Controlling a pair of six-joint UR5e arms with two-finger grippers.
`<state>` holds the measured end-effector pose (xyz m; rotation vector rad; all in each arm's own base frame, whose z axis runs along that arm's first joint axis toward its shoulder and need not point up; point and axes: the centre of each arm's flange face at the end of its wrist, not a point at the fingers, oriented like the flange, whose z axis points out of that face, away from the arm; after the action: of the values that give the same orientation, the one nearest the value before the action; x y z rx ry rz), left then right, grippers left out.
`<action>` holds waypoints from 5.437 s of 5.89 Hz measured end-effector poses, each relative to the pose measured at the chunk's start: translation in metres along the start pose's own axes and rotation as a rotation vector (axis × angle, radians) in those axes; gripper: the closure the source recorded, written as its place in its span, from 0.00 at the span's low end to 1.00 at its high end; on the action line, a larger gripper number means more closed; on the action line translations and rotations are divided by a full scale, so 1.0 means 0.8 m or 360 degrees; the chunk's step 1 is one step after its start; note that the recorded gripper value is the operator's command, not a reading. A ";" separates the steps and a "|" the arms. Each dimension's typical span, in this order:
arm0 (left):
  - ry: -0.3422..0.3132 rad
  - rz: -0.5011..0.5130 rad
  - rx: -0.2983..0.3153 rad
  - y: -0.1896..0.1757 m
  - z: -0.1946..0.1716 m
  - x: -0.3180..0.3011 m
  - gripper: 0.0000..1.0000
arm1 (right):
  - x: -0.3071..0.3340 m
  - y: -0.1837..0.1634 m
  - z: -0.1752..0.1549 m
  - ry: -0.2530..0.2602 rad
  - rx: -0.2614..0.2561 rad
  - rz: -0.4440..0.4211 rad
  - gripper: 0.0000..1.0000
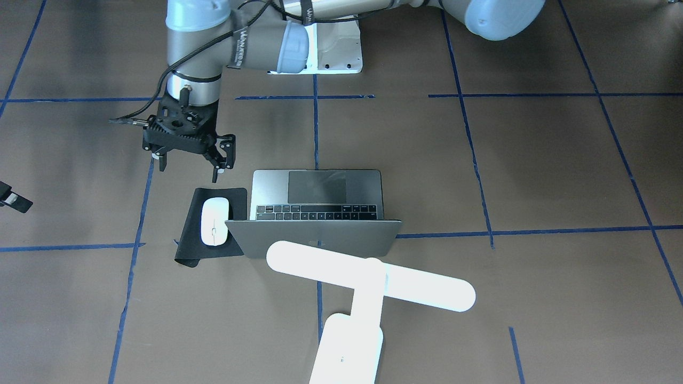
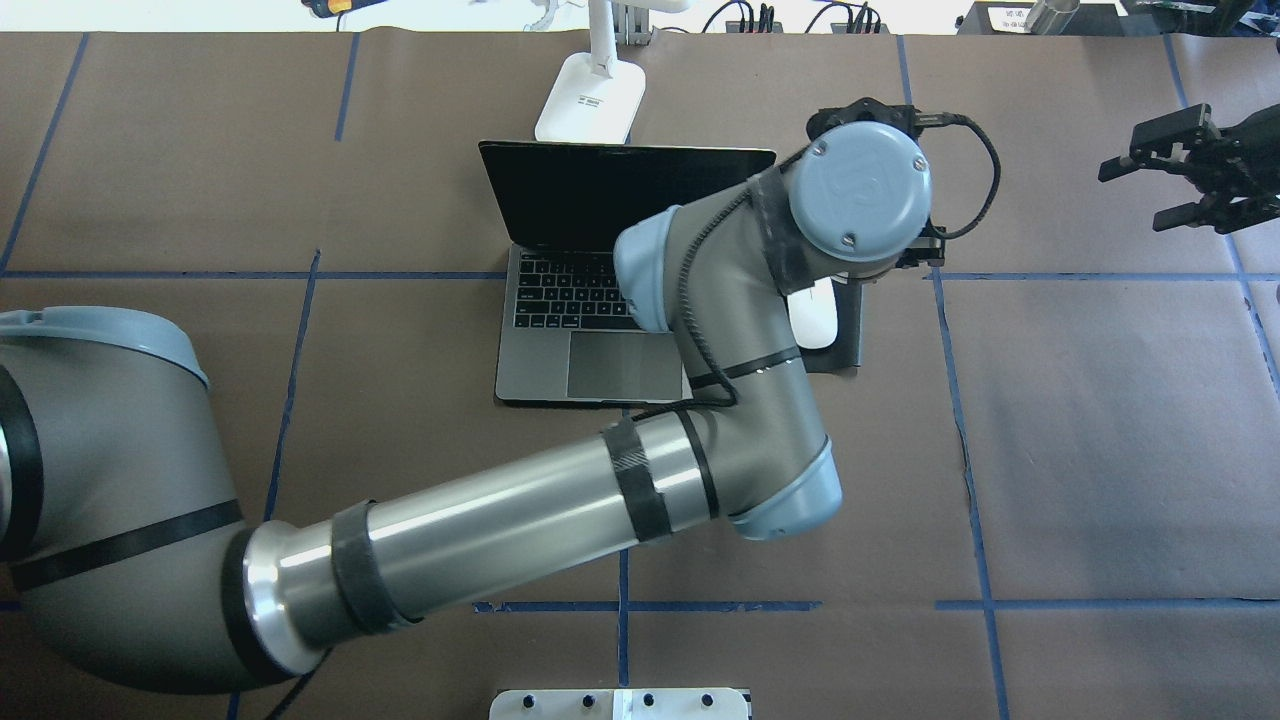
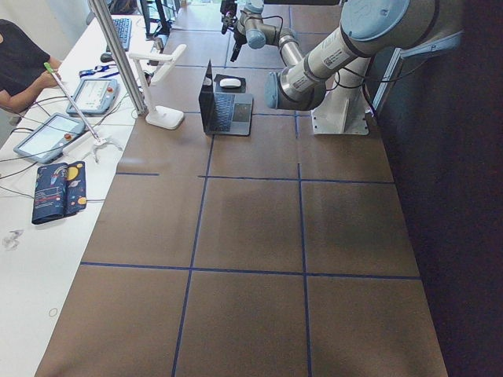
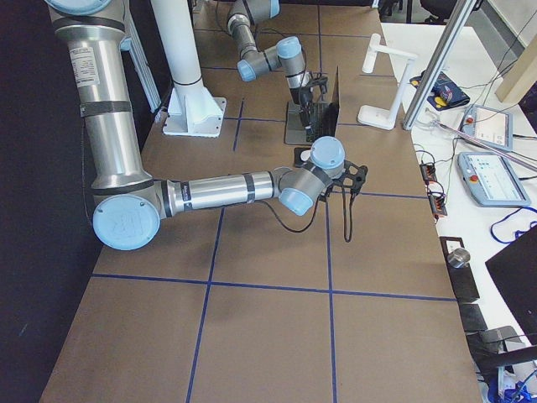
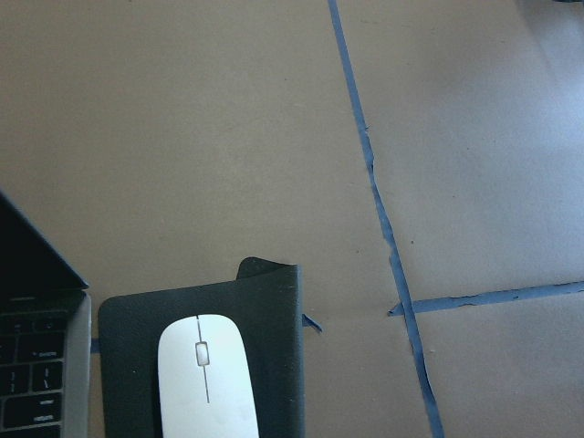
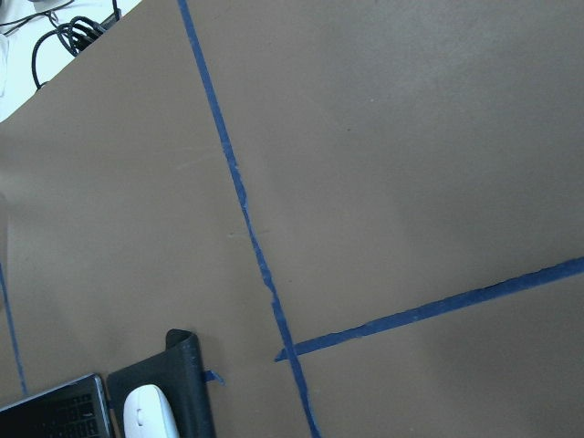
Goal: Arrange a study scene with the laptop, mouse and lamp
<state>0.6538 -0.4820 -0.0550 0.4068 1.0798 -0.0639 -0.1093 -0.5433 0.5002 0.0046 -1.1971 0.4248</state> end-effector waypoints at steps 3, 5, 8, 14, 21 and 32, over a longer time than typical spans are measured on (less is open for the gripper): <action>-0.0026 0.0065 -0.0112 -0.019 -0.106 -0.185 0.00 | 0.101 0.007 -0.022 0.0119 0.0050 -0.0257 0.00; -0.0127 0.0188 -0.0160 -0.053 -0.160 -0.320 0.00 | 0.178 0.000 -0.038 0.0355 0.0014 -0.0569 0.00; -0.0253 0.0498 -0.0316 -0.108 -0.221 -0.564 0.00 | 0.194 -0.013 -0.136 0.0550 -0.0141 -0.0732 0.00; -0.0433 0.0292 -0.0556 -0.079 -0.359 -1.038 0.00 | 0.220 0.002 -0.154 0.0579 -0.0202 -0.0628 0.00; -0.0426 0.0021 -0.0805 -0.035 -0.369 -1.221 0.00 | 0.220 0.011 -0.120 0.0632 -0.0328 -0.0611 0.00; -0.0428 -0.0095 -0.0778 0.052 -0.405 -1.184 0.00 | 0.209 0.038 -0.117 0.0634 -0.0367 -0.0693 0.00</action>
<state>-0.0608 -0.4675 0.6465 -0.0746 0.8068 0.0902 0.0148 -0.4414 0.6092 -0.0173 -0.8139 -0.0961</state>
